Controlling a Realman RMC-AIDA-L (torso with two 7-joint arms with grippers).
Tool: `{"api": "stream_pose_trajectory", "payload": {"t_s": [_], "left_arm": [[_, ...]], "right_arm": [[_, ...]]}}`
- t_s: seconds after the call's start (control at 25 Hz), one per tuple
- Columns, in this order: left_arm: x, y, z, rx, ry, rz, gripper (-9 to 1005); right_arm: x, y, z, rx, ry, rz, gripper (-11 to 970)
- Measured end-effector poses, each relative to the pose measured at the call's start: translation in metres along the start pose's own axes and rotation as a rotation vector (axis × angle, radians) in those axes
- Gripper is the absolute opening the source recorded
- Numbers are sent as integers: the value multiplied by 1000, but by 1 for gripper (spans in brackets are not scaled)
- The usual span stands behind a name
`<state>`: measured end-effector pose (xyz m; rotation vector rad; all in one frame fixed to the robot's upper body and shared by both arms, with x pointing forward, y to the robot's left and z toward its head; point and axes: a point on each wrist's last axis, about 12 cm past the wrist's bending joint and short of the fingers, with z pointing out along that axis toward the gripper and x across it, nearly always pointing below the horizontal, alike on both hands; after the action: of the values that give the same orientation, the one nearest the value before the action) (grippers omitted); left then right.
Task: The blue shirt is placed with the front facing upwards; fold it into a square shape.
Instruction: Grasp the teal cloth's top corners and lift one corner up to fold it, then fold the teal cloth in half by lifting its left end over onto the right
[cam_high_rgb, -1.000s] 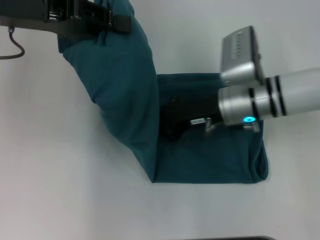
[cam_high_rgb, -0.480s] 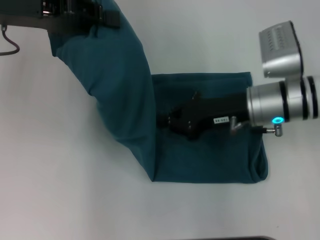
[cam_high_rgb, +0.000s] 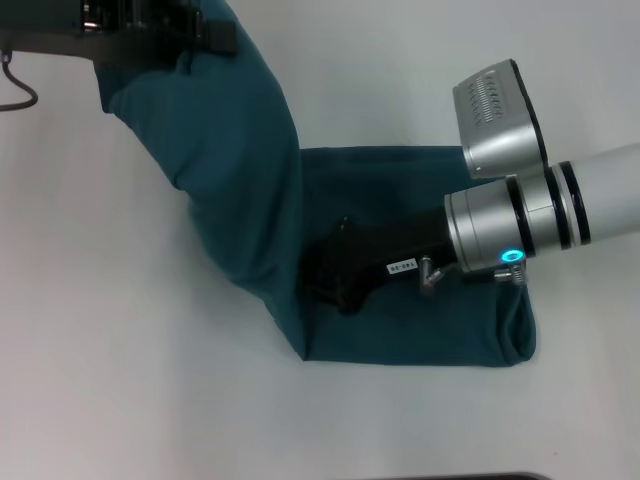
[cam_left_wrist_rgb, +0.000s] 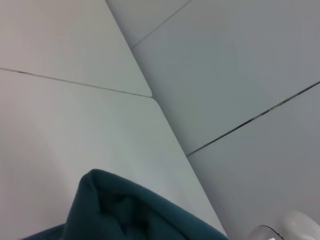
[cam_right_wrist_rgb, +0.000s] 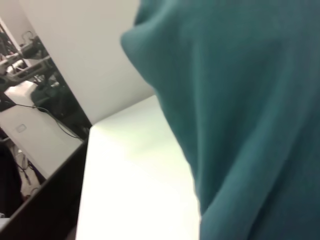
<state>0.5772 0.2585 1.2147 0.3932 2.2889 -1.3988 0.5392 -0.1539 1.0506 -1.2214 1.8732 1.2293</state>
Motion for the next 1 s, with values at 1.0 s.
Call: {"api": "stream_pose_trajectory", "payload": {"t_s": [1.0], "left_arm": [[3,7,-4,-35,-12,-19,87]], "right_arm": [[3,4,-26,8,8,-3,9]]}}
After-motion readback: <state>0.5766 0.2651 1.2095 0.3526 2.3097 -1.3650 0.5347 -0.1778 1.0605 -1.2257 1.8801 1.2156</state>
